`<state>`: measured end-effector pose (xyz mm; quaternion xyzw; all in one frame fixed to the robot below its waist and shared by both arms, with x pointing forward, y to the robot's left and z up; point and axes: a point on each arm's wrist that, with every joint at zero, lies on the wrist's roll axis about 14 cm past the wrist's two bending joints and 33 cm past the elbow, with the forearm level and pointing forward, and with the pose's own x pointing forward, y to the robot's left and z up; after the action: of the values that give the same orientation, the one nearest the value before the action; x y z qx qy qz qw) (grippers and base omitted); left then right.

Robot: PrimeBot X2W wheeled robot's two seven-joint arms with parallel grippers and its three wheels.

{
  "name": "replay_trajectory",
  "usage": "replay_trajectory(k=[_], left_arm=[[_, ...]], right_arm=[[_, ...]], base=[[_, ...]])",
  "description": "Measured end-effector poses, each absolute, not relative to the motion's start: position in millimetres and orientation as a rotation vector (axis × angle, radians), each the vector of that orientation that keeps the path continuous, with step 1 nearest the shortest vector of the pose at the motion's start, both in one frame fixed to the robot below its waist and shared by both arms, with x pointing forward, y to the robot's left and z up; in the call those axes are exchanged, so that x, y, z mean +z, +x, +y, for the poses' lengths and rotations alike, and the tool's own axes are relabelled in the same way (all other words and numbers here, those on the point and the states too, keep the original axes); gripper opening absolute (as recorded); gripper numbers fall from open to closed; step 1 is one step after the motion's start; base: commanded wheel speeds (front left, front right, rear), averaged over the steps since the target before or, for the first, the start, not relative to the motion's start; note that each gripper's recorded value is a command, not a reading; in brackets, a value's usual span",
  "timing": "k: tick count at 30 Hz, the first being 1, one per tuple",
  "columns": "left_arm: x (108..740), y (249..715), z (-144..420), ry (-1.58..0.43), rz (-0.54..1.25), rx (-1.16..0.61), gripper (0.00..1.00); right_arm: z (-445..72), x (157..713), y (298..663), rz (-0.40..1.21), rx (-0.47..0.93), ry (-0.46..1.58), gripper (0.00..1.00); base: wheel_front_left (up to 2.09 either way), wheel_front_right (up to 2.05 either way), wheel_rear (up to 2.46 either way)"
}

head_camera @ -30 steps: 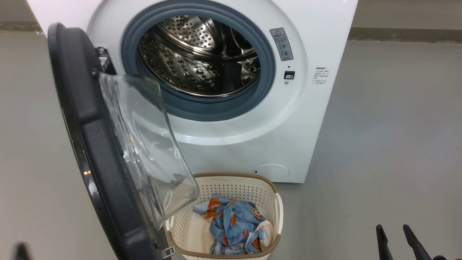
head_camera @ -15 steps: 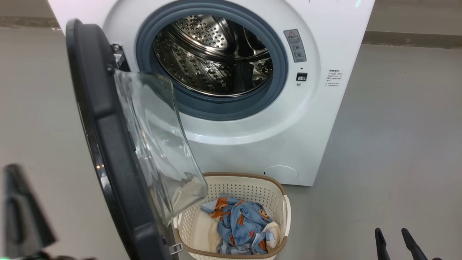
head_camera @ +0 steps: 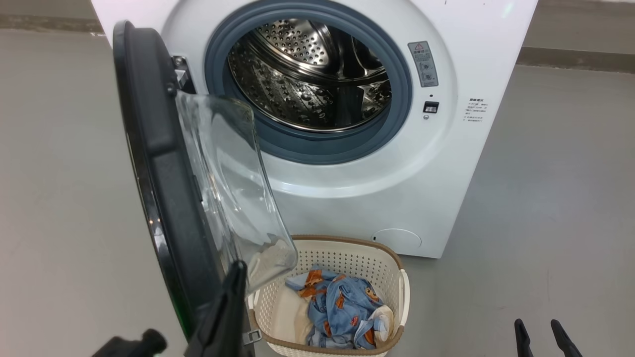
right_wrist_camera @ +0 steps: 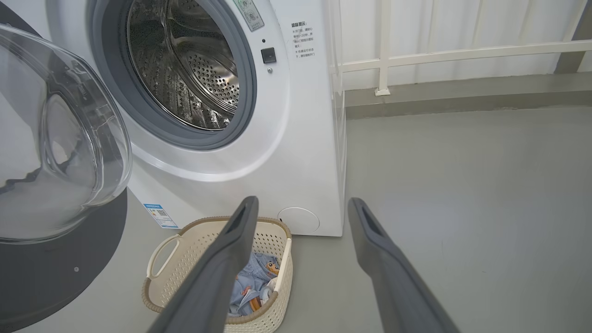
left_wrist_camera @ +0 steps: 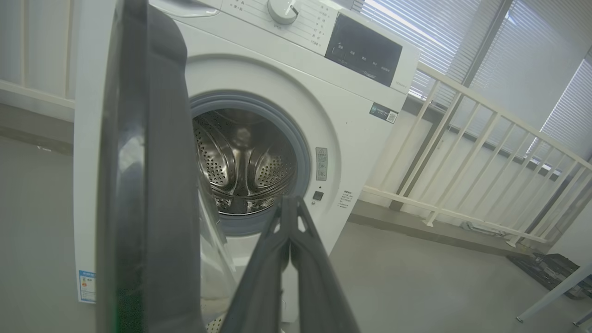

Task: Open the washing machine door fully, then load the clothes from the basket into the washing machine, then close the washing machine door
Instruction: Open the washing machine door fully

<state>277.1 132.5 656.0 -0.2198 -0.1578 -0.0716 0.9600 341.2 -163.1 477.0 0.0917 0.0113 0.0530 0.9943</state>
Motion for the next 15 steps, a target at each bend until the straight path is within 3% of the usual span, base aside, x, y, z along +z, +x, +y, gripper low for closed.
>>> replay_trajectory(k=[15], left_arm=[[580,288,127,-0.523,-0.026,-0.07,0.0]], right_arm=[[-153,473,347,0.037,0.134,0.193,1.0]], base=[[0.0,0.0,0.0]])
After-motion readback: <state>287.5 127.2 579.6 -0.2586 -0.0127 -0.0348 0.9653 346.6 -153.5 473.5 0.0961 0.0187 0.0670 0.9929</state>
